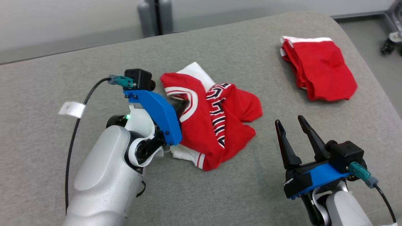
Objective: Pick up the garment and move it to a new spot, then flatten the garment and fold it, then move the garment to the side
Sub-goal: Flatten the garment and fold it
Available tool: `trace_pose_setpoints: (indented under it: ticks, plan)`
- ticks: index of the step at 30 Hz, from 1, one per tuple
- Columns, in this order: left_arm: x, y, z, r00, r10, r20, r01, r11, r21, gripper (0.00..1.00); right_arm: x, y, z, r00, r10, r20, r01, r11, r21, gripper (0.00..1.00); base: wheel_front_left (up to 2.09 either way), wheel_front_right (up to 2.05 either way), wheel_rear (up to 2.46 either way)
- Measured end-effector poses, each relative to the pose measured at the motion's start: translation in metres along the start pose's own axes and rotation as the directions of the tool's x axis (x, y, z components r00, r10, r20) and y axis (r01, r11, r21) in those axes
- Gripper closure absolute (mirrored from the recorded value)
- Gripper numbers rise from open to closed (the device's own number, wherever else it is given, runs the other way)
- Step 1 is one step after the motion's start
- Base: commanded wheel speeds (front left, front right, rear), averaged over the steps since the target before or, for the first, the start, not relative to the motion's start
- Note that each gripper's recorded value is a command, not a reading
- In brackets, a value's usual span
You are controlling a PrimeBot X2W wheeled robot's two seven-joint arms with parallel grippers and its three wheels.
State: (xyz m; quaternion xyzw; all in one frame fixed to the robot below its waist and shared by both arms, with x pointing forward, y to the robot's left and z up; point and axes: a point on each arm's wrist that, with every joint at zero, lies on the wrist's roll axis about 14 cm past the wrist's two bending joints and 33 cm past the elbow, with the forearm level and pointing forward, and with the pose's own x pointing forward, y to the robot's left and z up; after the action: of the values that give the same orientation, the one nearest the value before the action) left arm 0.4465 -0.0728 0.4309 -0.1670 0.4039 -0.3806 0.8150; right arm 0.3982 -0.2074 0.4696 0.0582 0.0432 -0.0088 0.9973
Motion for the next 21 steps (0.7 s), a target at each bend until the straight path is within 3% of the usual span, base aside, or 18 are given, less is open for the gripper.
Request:
trace_pose_setpoints:
  ticks: [6,13,17,21]
  plan:
    - [-0.048,-0.018,0.055,0.942,-0.056,0.331,0.06,0.998,0.0,1.0,0.01,0.024,0.008,0.997,0.07,0.022,-0.07,0.998,-0.002,0.0,0.0,0.0,0.0]
    - [-0.096,-0.027,0.064,0.889,-0.067,0.454,0.044,0.997,0.06,1.0,0.018,0.054,0.014,0.987,0.154,0.036,-0.154,0.988,0.004,0.0,0.0,0.0,0.0]
    - [-0.126,-0.038,0.085,0.815,-0.072,0.575,0.012,0.994,0.108,1.0,0.017,0.062,0.015,0.984,0.177,0.034,-0.177,0.984,0.006,0.0,0.0,0.0,0.0]
    - [-0.148,-0.075,0.096,0.74,-0.15,0.656,0.105,0.989,0.107,1.0,0.017,0.066,0.016,0.982,0.186,0.037,-0.186,0.982,0.008,0.0,0.0,0.0,0.0]
